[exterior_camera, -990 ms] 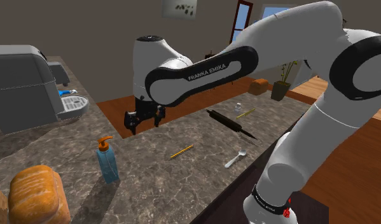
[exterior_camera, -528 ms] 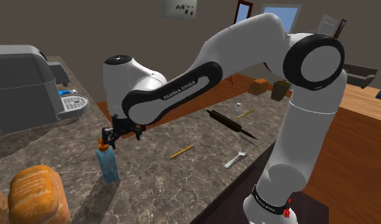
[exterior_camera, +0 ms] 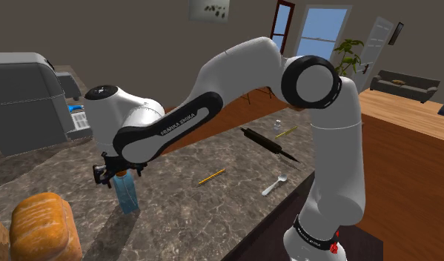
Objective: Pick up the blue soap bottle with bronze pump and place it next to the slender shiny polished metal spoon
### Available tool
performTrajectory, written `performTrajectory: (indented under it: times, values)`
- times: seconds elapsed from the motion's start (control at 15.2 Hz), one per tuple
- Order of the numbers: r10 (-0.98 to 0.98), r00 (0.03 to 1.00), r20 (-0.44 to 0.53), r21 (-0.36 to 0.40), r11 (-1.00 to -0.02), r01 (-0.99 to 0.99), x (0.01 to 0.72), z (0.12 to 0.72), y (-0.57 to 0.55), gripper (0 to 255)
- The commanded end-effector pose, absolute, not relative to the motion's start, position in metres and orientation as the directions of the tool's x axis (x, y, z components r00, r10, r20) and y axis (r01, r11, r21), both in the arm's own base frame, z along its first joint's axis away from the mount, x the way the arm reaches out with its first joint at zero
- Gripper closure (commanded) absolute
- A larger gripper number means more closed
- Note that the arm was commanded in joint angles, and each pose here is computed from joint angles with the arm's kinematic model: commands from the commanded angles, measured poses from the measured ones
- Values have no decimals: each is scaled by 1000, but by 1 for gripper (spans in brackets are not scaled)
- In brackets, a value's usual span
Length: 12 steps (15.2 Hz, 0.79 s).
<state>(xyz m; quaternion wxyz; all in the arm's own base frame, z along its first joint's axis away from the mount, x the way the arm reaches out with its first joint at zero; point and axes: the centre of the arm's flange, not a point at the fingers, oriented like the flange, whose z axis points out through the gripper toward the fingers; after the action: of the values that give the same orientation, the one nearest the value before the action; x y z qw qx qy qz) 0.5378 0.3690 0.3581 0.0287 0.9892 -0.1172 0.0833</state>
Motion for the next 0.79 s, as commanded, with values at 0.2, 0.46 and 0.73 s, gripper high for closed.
performTrajectory:
  times: [0.2,0.46,0.73]
  values:
    - [-228,958,173,38,-971,-238,543,329,369,0]
    - [-228,958,173,38,-971,-238,545,321,368,0]
    - [-228,958,173,38,-971,-238,545,321,368,0]
